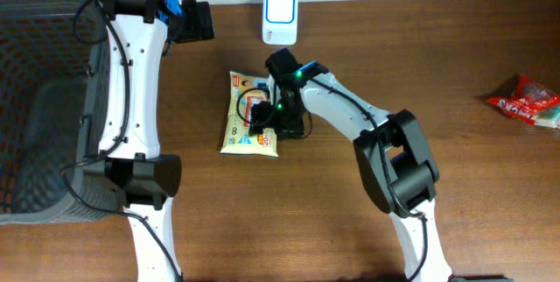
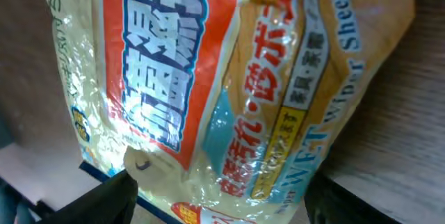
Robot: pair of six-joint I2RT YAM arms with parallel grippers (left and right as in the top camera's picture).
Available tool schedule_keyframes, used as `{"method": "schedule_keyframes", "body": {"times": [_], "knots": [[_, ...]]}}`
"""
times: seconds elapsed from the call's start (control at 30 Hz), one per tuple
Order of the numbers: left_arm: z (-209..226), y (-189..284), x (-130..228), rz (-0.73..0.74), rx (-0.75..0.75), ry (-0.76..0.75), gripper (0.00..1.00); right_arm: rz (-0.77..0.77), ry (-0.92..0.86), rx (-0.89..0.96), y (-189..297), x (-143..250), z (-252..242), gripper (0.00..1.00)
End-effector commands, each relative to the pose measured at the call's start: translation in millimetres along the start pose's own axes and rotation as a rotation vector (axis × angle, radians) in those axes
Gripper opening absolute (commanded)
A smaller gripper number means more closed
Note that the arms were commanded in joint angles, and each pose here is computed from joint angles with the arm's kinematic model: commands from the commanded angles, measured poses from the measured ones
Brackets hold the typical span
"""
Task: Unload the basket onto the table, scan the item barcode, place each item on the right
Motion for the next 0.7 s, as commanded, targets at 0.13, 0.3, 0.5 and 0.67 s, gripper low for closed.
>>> {"method": "schedule_keyframes", "body": {"times": [0.13,0.3,0.5,0.67], "knots": [[1.1,0.1,-0.4,-0.003,-0.007,0.010,0.99,-0.026,-0.042,0.117,-3.3,2.8,-24.1,0.04],[1.1,0.1,-0.4,-0.003,-0.007,0.010,0.99,-0.212,-0.081,0.835,150.4,-6.4,-52.7,0.04],[1.1,0.1,-0.4,-0.003,-0.007,0.010,0.99,-0.303,-0.187,1.320,173.7,9.9,-74.5,0.04],[1.1,0.1,-0.4,-0.003,-0.007,0.010,0.99,-0.314,-0.271,1.389,142.8,31.1,-90.6,0.04]]}}
Point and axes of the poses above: each gripper's point midway between its finger pads, its own y axis back along the fingers, its own z axis along the line the jaws close on, x = y × z, the point moved 6 cm from there along y, back along the fingers, and after that the axes turned 8 degrees about y, right-handed, at the moved point
